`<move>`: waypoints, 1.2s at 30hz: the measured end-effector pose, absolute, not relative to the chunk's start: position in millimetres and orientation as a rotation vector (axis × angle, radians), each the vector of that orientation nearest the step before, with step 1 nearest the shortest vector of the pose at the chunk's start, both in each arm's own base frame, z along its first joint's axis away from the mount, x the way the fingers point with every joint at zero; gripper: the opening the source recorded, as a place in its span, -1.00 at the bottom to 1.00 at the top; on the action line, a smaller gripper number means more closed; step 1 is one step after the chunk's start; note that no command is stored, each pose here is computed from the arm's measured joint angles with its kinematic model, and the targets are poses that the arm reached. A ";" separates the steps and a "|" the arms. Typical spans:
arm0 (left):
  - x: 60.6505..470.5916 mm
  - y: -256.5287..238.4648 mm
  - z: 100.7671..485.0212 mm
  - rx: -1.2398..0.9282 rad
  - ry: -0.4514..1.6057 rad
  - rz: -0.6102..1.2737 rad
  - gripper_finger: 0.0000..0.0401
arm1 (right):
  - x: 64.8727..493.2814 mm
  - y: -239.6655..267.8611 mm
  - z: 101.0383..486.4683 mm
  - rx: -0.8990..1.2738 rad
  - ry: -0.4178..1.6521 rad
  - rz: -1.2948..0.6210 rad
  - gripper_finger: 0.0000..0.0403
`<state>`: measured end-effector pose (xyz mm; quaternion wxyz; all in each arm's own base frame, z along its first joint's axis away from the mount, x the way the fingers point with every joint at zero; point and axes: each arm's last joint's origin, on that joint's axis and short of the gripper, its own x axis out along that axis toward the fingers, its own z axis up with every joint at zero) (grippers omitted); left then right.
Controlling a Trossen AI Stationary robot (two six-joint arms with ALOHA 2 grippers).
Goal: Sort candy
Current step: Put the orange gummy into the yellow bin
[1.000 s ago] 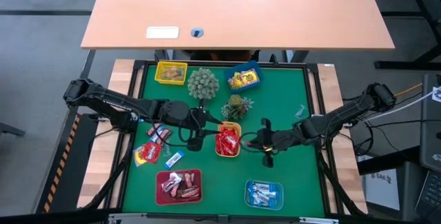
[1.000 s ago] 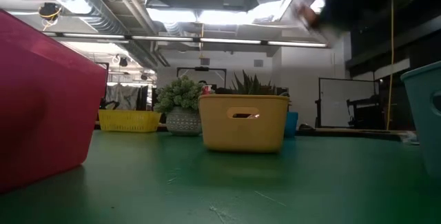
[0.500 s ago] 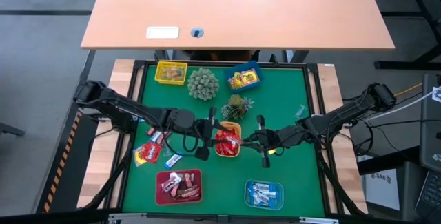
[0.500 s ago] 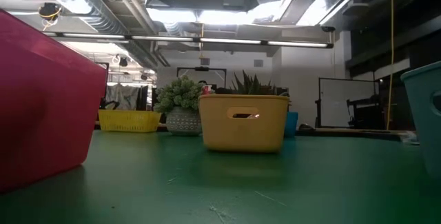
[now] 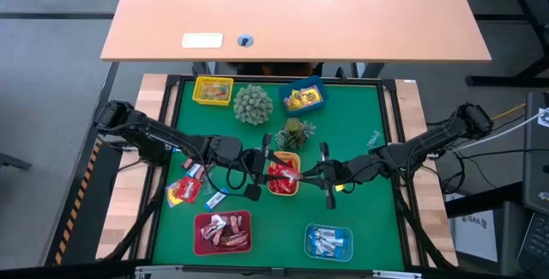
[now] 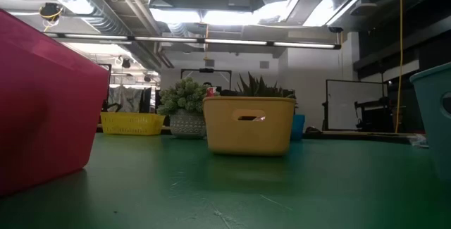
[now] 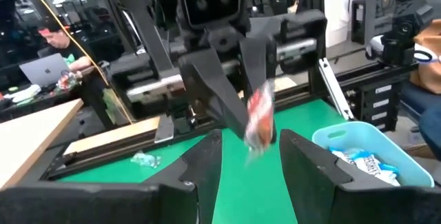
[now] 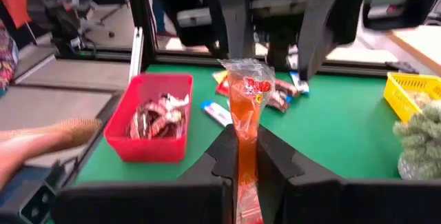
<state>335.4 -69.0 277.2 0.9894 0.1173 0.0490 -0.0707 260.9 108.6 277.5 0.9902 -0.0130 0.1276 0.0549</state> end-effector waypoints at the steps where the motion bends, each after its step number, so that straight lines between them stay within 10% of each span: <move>1: 335.4 -69.1 277.3 0.236 0.097 -0.142 -0.33 | 261.2 108.7 278.6 -0.023 0.245 0.110 -0.85; 21: 335.4 -71.3 281.1 0.226 0.051 -0.205 -0.35 | 280.5 116.8 269.9 -0.119 0.145 0.107 -0.85; 36: 335.3 -71.3 280.5 0.228 0.056 -0.211 -0.97 | 280.5 116.8 269.8 -0.120 0.146 0.107 -0.85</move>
